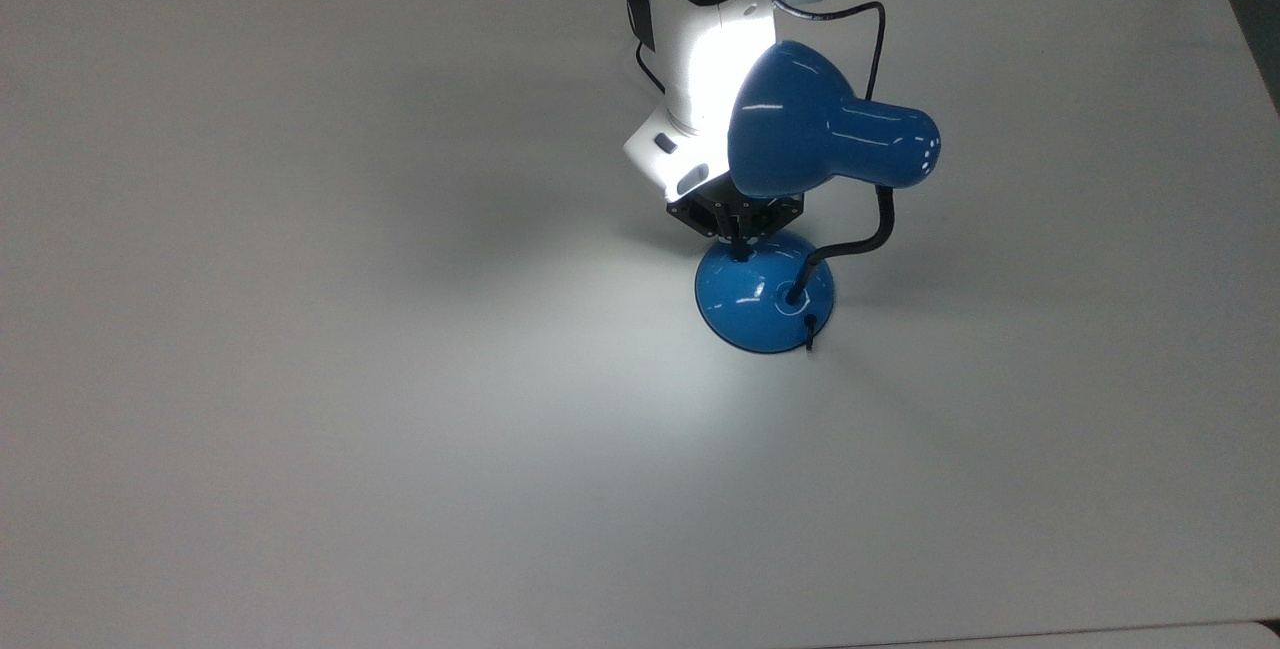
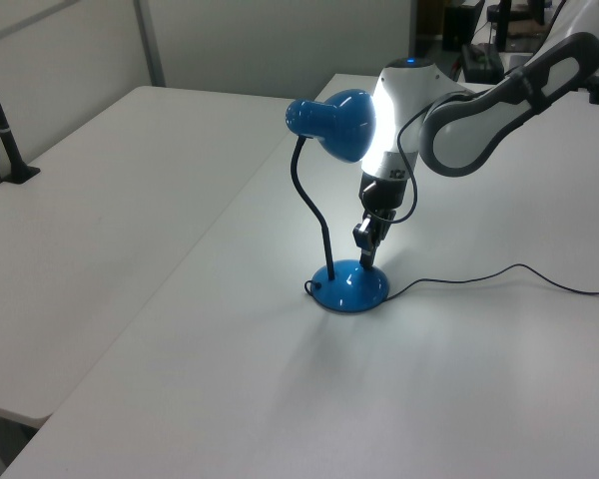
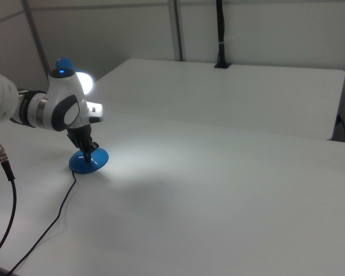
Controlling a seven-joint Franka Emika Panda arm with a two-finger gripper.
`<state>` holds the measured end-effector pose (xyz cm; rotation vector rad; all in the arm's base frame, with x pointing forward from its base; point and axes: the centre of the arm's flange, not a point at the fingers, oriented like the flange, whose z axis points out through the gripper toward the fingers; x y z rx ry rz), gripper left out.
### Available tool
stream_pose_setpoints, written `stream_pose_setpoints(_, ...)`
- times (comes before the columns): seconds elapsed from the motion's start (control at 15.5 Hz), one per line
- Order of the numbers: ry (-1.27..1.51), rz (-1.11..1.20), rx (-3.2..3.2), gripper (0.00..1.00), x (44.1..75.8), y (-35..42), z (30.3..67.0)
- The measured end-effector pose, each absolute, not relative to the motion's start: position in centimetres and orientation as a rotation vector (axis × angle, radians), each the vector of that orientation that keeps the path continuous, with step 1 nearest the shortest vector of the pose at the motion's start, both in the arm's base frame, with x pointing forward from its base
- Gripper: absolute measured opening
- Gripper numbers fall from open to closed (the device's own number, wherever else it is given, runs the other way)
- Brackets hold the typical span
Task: Turn off the lamp
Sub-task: 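Press down on the base switch with the gripper fingertips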
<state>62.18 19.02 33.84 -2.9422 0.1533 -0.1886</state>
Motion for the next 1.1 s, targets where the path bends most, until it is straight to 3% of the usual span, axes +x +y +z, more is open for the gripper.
stream_pose_setpoints(1.1, 0.108, -0.205, -2.969, 0.01, 61.86, 19.34, 33.65)
